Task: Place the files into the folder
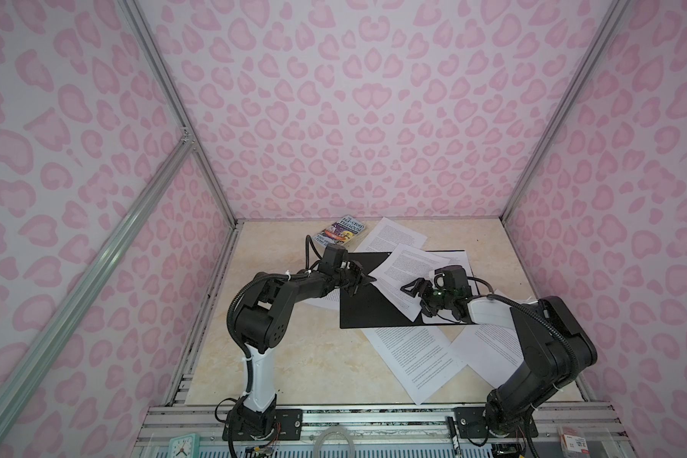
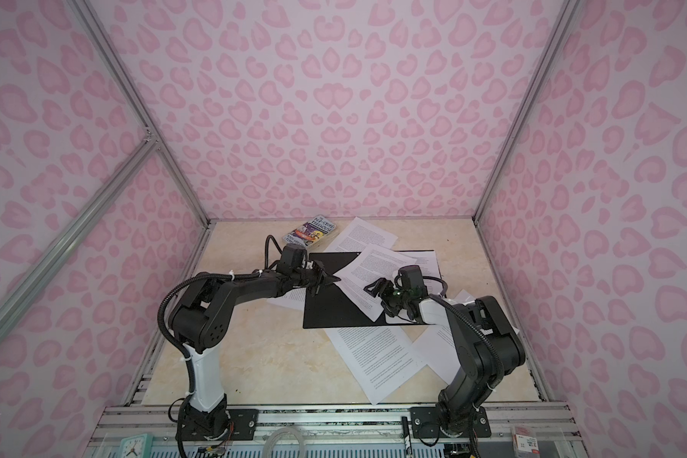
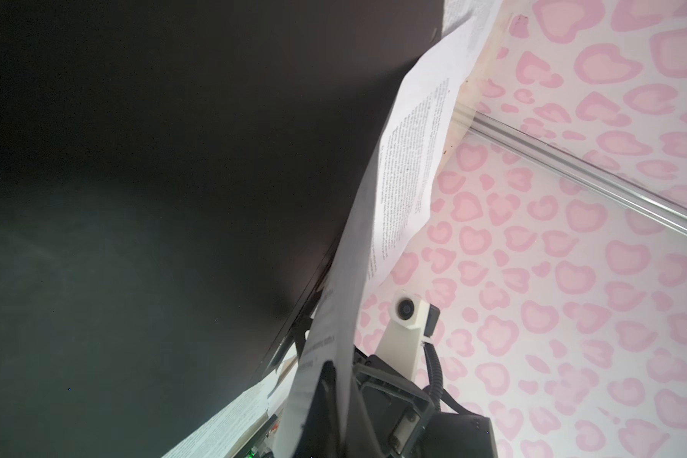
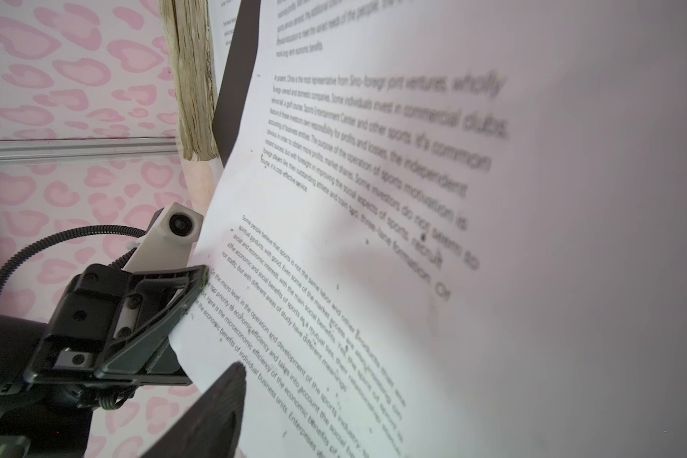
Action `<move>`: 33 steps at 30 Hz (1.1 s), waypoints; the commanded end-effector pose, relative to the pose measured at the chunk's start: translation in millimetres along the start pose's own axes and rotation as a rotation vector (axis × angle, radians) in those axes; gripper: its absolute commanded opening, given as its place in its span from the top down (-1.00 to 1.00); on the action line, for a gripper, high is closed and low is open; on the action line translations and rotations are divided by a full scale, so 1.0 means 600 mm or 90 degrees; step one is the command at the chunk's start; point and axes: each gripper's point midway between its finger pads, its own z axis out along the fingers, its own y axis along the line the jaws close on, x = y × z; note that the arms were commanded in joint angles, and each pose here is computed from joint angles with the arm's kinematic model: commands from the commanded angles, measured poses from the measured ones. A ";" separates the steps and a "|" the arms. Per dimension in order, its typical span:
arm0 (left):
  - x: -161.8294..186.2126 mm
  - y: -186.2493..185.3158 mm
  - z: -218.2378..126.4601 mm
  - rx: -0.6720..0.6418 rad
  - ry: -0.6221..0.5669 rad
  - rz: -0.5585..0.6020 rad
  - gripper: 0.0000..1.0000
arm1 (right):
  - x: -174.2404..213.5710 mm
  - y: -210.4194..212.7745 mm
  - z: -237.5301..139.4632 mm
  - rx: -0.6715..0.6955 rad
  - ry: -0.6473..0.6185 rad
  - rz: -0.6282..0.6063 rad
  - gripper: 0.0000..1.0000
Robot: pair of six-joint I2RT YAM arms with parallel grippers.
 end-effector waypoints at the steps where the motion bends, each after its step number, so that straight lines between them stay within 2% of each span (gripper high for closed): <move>1: 0.007 -0.037 -0.007 0.048 0.007 0.010 0.93 | -0.002 0.018 0.002 -0.036 -0.001 -0.001 -0.55; 6: 0.008 -0.034 -0.006 0.045 0.006 0.011 0.93 | -0.004 0.029 -0.001 -0.056 -0.004 0.009 -0.52; 19: 0.007 -0.021 -0.005 0.040 0.004 0.009 0.93 | -0.005 0.040 -0.018 -0.080 -0.021 0.039 -0.29; 26: 0.007 -0.021 -0.005 0.041 0.005 0.015 0.94 | -0.003 0.039 -0.026 -0.077 -0.027 0.047 0.13; 28: 0.009 -0.025 -0.006 0.044 0.006 0.019 0.93 | -0.002 0.041 -0.028 -0.076 -0.025 0.044 0.19; 33: 0.013 -0.051 -0.015 0.057 0.005 0.057 0.63 | 0.007 0.040 -0.040 -0.008 0.010 -0.013 0.83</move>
